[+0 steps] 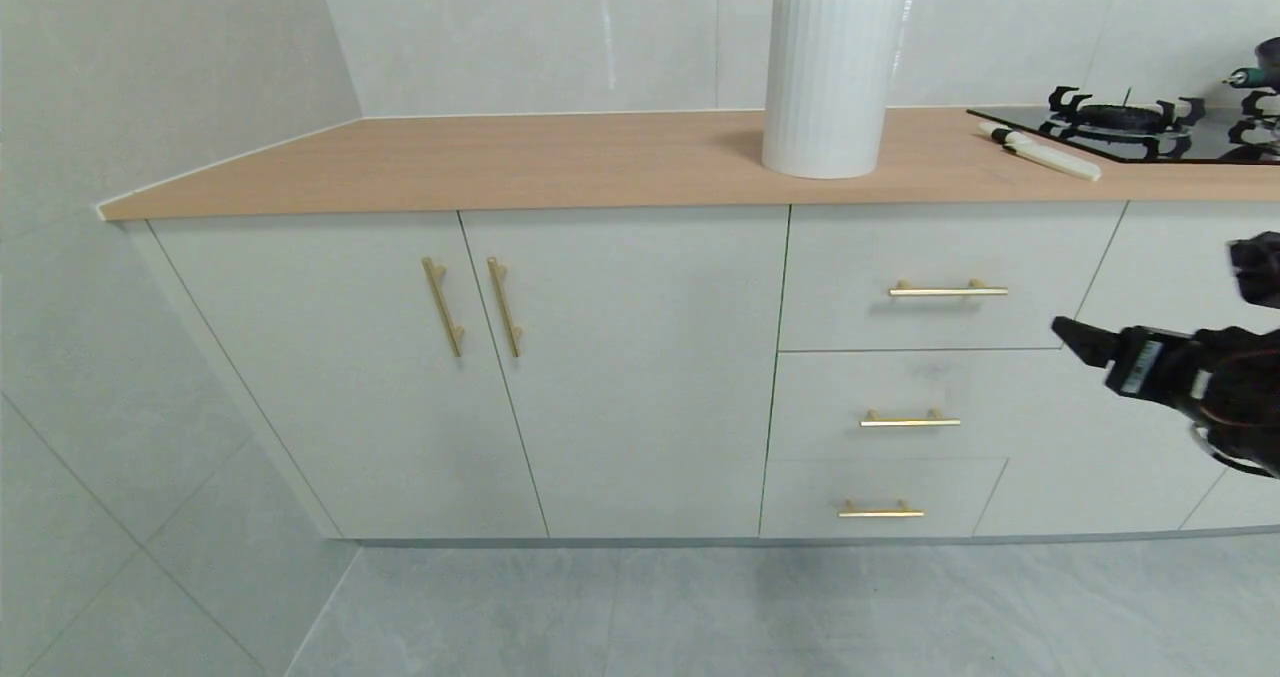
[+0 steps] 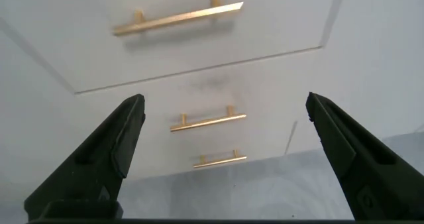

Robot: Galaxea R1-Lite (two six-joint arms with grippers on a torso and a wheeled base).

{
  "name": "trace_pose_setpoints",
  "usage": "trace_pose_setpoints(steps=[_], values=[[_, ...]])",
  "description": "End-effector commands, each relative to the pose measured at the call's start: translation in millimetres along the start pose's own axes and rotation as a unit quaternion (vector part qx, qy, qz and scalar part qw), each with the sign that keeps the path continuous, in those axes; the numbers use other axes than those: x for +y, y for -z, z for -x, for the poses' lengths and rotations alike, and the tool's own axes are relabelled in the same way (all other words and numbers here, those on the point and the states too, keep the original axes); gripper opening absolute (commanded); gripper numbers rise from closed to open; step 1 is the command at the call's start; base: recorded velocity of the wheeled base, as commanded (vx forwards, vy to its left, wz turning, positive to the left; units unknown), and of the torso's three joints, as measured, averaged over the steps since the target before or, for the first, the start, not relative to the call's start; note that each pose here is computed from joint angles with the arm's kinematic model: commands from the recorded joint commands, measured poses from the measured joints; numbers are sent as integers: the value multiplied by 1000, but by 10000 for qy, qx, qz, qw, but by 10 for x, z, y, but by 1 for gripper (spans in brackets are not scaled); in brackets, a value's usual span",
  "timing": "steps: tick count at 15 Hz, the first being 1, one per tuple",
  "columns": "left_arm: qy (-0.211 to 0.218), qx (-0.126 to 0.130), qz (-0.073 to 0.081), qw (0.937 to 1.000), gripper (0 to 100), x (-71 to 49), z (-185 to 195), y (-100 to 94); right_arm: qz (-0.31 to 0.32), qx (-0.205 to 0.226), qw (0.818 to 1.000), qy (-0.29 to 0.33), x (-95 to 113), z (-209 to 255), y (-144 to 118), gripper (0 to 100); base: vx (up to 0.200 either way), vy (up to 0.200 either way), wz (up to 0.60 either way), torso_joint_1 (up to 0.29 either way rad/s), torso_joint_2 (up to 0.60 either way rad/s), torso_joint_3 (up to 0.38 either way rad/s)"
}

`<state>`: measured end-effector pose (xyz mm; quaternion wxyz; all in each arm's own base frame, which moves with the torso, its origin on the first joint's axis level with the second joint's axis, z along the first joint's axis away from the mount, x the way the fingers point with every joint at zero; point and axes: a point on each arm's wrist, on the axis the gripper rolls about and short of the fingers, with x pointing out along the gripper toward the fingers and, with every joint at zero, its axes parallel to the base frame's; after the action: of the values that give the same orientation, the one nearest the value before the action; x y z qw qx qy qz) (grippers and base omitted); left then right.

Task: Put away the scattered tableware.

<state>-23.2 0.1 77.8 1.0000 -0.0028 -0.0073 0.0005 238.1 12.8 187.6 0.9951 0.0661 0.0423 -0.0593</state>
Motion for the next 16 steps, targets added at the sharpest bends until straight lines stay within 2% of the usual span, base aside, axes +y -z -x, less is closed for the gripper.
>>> trace_pose_setpoints(steps=[1,3,4,7,8,11,16], values=[[-2,-3,3,10000,100,0,0,-1,402,-1111,9929,105,-288,1391,-7,100,0,0,0,0,0,0],[-2,-3,3,10000,100,0,0,-1,558,-1638,9849,63,-381,1966,-3,100,0,0,0,0,0,0],[-2,-3,3,10000,100,0,0,-1,562,-1682,9841,31,-407,2131,15,100,0,0,0,0,0,0],[-2,-3,3,10000,100,0,0,-1,684,-1234,9899,-162,-523,2706,269,100,0,0,0,0,0,0],[-2,-3,3,10000,100,0,0,-1,788,-1288,9884,-134,-545,2813,302,100,0,0,0,0,0,0],[-2,-3,3,10000,100,0,0,-1,834,-1510,9849,156,-580,2907,376,100,0,0,0,0,0,0],[-2,-3,3,10000,100,0,0,-1,790,-1401,9853,573,-600,2854,629,100,0,0,0,0,0,0]])
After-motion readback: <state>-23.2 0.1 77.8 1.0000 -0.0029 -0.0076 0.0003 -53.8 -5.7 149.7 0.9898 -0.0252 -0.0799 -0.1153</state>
